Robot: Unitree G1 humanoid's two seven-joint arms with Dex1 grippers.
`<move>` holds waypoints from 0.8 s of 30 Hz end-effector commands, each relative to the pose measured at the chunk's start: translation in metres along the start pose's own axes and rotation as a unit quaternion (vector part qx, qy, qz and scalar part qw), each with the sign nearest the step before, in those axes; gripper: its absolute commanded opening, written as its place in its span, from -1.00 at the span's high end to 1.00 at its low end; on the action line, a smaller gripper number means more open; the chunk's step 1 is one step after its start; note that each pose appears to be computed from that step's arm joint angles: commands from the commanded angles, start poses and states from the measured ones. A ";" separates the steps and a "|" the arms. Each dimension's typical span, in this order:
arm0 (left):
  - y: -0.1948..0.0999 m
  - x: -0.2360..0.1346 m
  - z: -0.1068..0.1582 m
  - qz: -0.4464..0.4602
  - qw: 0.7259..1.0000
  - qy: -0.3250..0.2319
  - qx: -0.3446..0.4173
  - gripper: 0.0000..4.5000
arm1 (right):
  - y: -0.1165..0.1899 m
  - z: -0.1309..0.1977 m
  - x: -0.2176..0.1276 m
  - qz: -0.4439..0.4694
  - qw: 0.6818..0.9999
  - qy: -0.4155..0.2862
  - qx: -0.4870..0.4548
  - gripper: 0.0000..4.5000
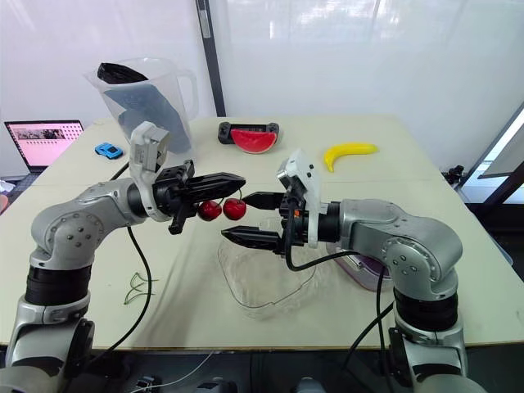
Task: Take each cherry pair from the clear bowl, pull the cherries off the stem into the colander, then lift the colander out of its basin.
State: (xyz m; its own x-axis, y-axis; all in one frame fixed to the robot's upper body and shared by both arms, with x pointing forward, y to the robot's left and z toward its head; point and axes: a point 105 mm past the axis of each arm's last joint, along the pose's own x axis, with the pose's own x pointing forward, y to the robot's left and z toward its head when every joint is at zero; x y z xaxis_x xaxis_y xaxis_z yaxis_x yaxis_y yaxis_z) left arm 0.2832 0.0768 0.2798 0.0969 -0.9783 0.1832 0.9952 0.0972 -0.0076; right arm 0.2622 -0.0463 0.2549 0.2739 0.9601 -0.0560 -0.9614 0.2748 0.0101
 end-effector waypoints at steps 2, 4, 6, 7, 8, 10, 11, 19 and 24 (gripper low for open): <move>-0.007 0.002 0.008 -0.010 1.000 -0.010 0.017 1.00 | 0.007 0.009 0.002 0.010 1.000 -0.027 -0.001 -0.67; -0.007 0.003 0.007 -0.010 1.000 -0.009 0.017 1.00 | 0.008 0.010 0.004 0.013 0.999 -0.037 0.010 -0.34; -0.008 0.003 0.007 -0.010 1.000 -0.009 0.018 1.00 | 0.009 0.010 0.005 0.013 0.999 -0.040 0.016 0.08; -0.008 0.003 0.007 -0.009 1.000 -0.010 0.018 1.00 | 0.008 0.010 0.005 0.011 0.999 -0.041 0.017 0.08; -0.008 0.002 0.007 -0.009 1.000 -0.010 0.018 1.00 | 0.008 0.010 0.005 0.009 0.999 -0.043 0.022 0.08; -0.008 0.002 0.007 -0.008 1.000 -0.009 0.018 1.00 | 0.007 0.010 0.005 0.007 0.999 -0.043 0.025 0.08; -0.008 0.002 0.006 -0.007 1.000 -0.009 0.019 1.00 | 0.007 0.009 0.005 0.005 0.999 -0.044 0.028 0.08; -0.007 0.004 0.006 -0.008 1.000 -0.010 0.022 1.00 | 0.006 0.007 0.005 0.004 0.998 -0.043 0.045 0.30; -0.007 0.005 0.006 -0.009 1.000 -0.010 0.024 1.00 | 0.005 0.003 0.004 0.001 0.998 -0.032 0.045 0.72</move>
State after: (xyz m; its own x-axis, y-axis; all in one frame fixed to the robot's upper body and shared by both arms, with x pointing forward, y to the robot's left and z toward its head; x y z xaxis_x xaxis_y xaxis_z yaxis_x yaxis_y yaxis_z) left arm 0.2833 0.0737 0.2771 0.1027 -0.9766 0.1887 0.9947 0.1018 -0.0143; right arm 0.2626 -0.0406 0.2520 0.2890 0.9572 -0.0166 -0.9496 0.2889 0.1218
